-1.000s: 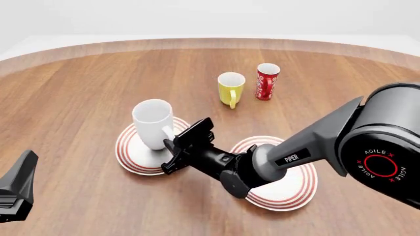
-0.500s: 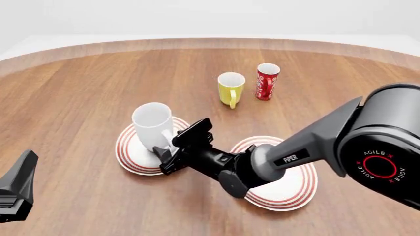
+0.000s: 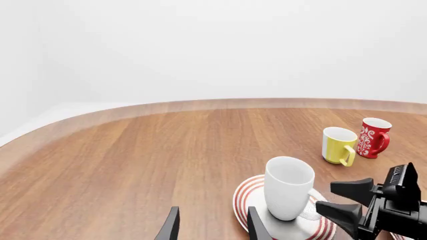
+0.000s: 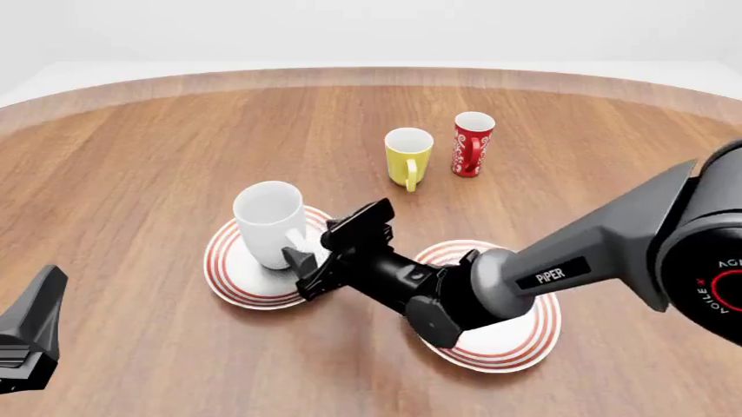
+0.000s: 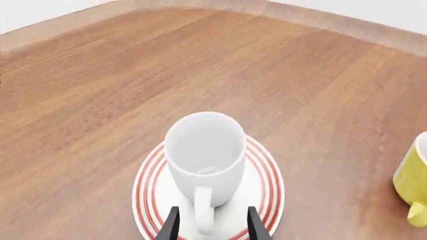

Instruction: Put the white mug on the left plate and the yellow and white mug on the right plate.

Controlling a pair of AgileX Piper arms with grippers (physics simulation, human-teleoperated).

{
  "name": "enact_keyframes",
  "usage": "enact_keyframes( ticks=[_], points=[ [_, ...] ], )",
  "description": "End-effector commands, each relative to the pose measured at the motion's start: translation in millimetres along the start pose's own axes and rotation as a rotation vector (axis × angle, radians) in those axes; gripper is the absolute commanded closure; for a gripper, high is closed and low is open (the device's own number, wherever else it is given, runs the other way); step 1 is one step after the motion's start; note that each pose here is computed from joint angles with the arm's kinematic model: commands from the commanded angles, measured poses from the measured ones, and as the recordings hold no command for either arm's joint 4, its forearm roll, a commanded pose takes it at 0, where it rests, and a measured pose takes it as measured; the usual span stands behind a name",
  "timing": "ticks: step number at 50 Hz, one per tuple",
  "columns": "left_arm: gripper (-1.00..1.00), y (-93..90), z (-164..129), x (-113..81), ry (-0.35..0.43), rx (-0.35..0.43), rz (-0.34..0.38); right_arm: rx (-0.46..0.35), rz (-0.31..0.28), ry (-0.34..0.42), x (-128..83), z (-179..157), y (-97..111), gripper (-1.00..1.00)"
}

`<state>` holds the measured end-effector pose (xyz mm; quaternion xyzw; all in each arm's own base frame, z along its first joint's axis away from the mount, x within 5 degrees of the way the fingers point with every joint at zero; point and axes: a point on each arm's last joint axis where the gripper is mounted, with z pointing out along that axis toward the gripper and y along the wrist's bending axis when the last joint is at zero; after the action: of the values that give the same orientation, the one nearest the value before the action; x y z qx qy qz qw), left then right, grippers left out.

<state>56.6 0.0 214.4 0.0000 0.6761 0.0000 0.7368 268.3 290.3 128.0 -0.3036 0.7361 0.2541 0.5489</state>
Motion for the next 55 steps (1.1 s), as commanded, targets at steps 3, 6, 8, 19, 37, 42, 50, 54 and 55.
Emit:
enact_keyframes(
  ticks=[3, 6, 8, 19, 37, 42, 50, 54, 55],
  points=[
    [-1.00, 0.0, 0.0, 0.0, 0.000, 0.000, 0.000, 0.026, 0.005, -0.031, -8.3, -22.5, -10.2, -1.00],
    [-1.00, 0.0, 0.0, 0.0, 0.000, 0.000, 0.000, 0.038, 0.003, -0.039, -10.5, -28.4, -14.5, -1.00],
    [-1.00, 0.0, 0.0, 0.0, 0.000, 0.000, 0.000, 0.046, 0.002, -0.046, -12.5, -33.4, -17.4, -1.00],
    [-1.00, 0.0, 0.0, 0.0, 0.000, 0.000, 0.000, 0.073, -0.004, -0.066, -18.5, -48.2, -26.6, -1.00],
    [-1.00, 0.0, 0.0, 0.0, 0.000, 0.000, 0.000, 0.159, -0.029, -0.106, -25.8, -64.6, -55.2, -1.00],
    [-1.00, 0.0, 0.0, 0.0, 0.000, 0.000, 0.000, 0.184, -0.024, -0.109, -26.6, -66.5, -63.8, -1.00],
    [-1.00, 0.0, 0.0, 0.0, 0.000, 0.000, 0.000, 0.253, -0.012, -0.122, -27.9, -69.5, -87.9, -1.00],
    [-1.00, 0.0, 0.0, 0.0, 0.000, 0.000, 0.000, 0.269, -0.016, -0.121, -27.9, -68.2, -93.8, -1.00],
    [-1.00, 0.0, 0.0, 0.0, 0.000, 0.000, 0.000, 0.269, -0.015, -0.121, -27.8, -67.8, -94.2, -1.00]
  ],
)
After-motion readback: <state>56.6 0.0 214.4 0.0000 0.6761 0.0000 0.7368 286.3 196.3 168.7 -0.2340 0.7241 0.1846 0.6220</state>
